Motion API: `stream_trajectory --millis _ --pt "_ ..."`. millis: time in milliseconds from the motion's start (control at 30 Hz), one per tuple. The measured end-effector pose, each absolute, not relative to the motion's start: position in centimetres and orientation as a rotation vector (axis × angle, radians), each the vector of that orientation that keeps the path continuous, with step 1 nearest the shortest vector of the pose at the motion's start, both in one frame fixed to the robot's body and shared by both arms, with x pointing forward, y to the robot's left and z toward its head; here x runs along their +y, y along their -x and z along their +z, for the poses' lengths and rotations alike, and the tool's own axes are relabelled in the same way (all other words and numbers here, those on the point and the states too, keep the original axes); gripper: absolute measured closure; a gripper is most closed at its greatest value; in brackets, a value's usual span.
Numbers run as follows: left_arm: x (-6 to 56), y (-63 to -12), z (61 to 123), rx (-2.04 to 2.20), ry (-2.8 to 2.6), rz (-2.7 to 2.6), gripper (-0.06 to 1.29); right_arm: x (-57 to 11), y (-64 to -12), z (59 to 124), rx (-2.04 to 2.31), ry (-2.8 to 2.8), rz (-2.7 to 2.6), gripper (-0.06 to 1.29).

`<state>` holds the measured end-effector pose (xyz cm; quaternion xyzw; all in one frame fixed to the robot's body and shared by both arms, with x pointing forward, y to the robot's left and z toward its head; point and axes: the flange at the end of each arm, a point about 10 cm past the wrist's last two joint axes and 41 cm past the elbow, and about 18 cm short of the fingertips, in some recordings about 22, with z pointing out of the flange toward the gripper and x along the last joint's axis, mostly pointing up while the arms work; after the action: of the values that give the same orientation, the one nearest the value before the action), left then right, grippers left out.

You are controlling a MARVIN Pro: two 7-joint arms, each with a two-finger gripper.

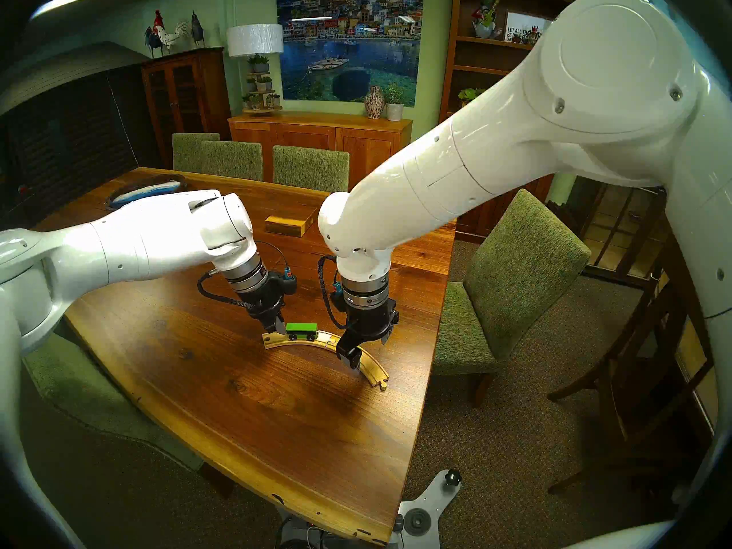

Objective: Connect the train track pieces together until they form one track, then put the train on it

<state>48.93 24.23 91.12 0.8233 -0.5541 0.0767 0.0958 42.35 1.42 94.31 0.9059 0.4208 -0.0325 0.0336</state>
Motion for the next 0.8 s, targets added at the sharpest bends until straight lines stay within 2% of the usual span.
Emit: stream_trajectory --millis 800 --pt "21.5 -49.4 91.4 -1.647 -2.388 0.272 1.25 1.4 -42.3 94.3 1.295 -2.787 -0.100 0.01"
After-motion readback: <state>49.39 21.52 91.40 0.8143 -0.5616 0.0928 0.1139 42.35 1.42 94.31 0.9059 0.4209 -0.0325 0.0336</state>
